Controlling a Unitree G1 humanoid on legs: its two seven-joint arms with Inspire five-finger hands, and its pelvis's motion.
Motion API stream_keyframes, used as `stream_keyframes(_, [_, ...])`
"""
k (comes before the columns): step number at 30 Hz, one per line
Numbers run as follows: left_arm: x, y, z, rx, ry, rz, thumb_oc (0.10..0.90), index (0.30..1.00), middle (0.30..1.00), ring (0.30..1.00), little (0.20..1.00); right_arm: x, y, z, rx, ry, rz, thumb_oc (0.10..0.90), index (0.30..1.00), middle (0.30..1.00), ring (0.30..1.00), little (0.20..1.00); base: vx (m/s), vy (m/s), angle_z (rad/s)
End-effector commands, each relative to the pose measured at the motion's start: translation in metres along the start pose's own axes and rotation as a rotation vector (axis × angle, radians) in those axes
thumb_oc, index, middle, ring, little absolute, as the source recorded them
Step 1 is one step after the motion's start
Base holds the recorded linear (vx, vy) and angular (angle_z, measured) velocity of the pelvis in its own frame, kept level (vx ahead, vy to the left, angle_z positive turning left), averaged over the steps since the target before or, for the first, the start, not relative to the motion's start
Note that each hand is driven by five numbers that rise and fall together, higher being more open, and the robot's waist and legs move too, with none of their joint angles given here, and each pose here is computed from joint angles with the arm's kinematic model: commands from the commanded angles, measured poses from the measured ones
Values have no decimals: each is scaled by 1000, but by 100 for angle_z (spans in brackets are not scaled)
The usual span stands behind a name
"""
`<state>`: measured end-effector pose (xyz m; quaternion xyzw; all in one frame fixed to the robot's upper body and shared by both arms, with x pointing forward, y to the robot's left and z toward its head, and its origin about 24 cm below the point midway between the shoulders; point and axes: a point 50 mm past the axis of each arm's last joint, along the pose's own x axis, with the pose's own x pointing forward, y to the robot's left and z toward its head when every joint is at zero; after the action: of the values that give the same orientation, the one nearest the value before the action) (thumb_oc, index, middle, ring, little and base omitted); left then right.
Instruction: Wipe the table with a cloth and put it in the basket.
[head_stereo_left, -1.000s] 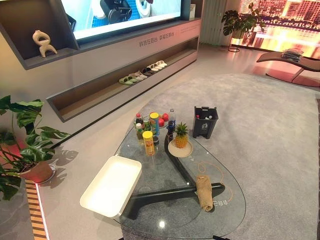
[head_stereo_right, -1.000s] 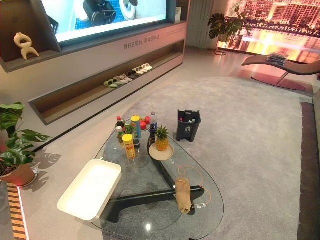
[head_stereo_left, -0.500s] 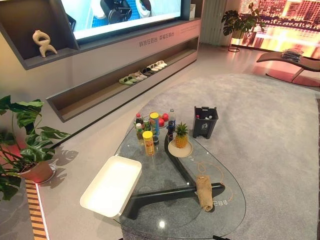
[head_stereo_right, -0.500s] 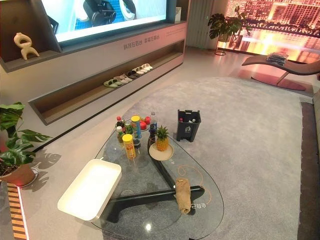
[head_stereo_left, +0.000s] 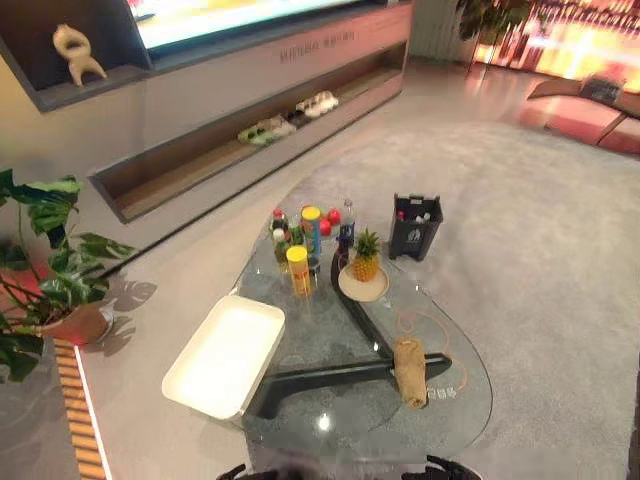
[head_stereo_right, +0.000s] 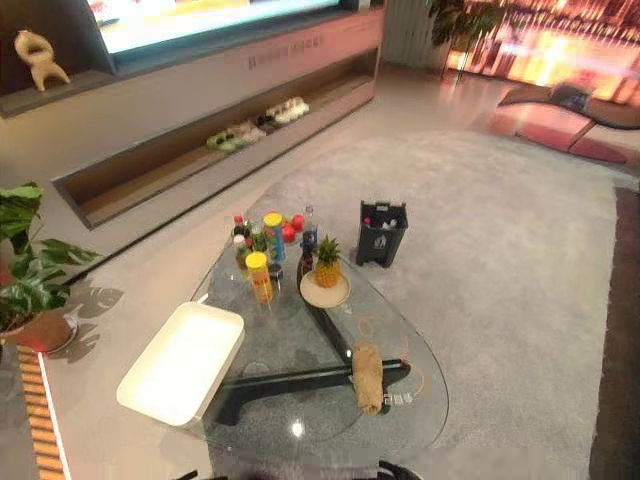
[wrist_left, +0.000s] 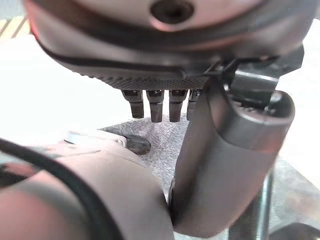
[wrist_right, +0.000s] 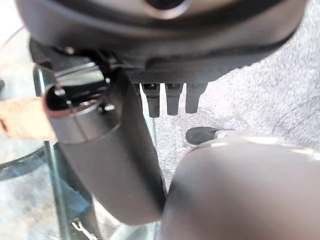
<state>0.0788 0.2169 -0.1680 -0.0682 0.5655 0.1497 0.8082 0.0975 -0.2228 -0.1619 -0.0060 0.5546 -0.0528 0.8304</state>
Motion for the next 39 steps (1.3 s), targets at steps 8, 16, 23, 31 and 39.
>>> stream_keyframes(8, [3, -32, 47, 53, -158, -67, 800, 900, 900, 900, 900, -1, 17, 90, -30, -368, -56, 800, 900, 900, 900, 900, -104, -10, 3])
stream_keyframes(16, [-2, -48, 80, 52, -297, -128, 800, 900, 900, 900, 900, -26, 19, 158, 49, -673, -199, 800, 900, 900, 900, 900, -74, 15, 2])
stream_keyframes(23, [-9, -60, 100, 63, -380, -162, 800, 900, 900, 900, 900, -63, 19, 212, 96, -925, -312, 800, 900, 900, 900, 900, -40, 9, 2])
stream_keyframes(31, [-16, -69, 116, 85, -456, -170, 800, 900, 900, 900, 900, -97, 17, 249, 166, -1108, -422, 800, 900, 900, 900, 900, -6, 2, 0])
stream_keyframes(39, [-19, -74, 121, 95, -495, -170, 800, 900, 900, 900, 900, -133, 19, 278, 266, -1274, -559, 800, 900, 900, 900, 900, 0, 0, 0])
